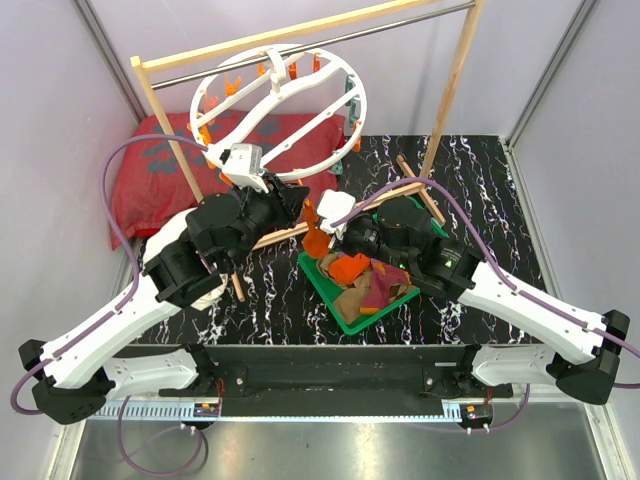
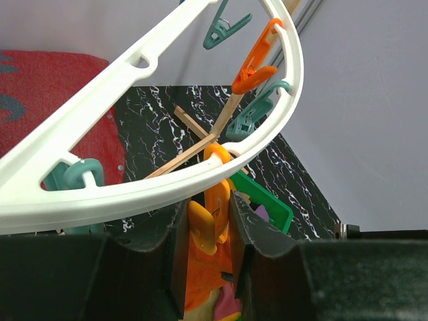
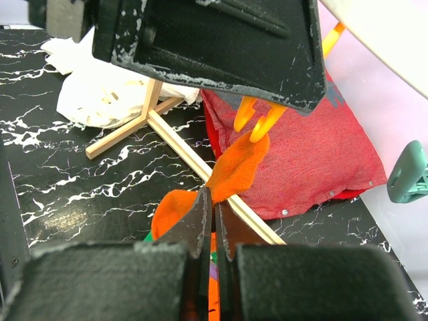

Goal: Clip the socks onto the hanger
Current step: Clamp the sock onto the hanger.

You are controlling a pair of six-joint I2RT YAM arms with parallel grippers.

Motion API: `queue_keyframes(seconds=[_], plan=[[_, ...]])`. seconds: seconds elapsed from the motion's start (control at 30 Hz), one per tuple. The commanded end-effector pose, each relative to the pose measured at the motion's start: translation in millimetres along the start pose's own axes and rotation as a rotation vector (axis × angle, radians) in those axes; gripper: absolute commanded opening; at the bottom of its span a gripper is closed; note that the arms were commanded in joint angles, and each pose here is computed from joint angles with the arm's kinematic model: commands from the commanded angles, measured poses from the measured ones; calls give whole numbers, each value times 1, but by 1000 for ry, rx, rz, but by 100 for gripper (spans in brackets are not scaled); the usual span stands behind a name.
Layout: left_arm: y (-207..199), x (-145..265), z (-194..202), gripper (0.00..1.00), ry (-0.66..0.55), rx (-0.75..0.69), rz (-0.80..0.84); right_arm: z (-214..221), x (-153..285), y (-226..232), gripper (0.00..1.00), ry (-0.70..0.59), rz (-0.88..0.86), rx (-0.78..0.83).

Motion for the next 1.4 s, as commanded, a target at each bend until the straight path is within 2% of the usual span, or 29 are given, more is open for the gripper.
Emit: queue_keyframes(seconds=[0.0, 0.6, 1.37], plan=[[-5, 1, -16, 0, -53, 33, 7, -16, 3, -3, 0, -39, 2, 7], [-6, -5, -9, 0, -19, 30, -1, -29, 6, -5, 0, -52, -1, 61], [-9, -4, -14, 0, -22, 37, 15, -20, 4, 3, 0, 9, -43, 110]])
Point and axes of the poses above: each gripper's point midway between its finger pads, its own x axis back along the fingers, its own y axis along the line the jaws close on, z = x × y, the point moved 7 cm from there along x, back along the fingers, and after that the axes turned 2 degrees about -x, right-handed, at the moved point
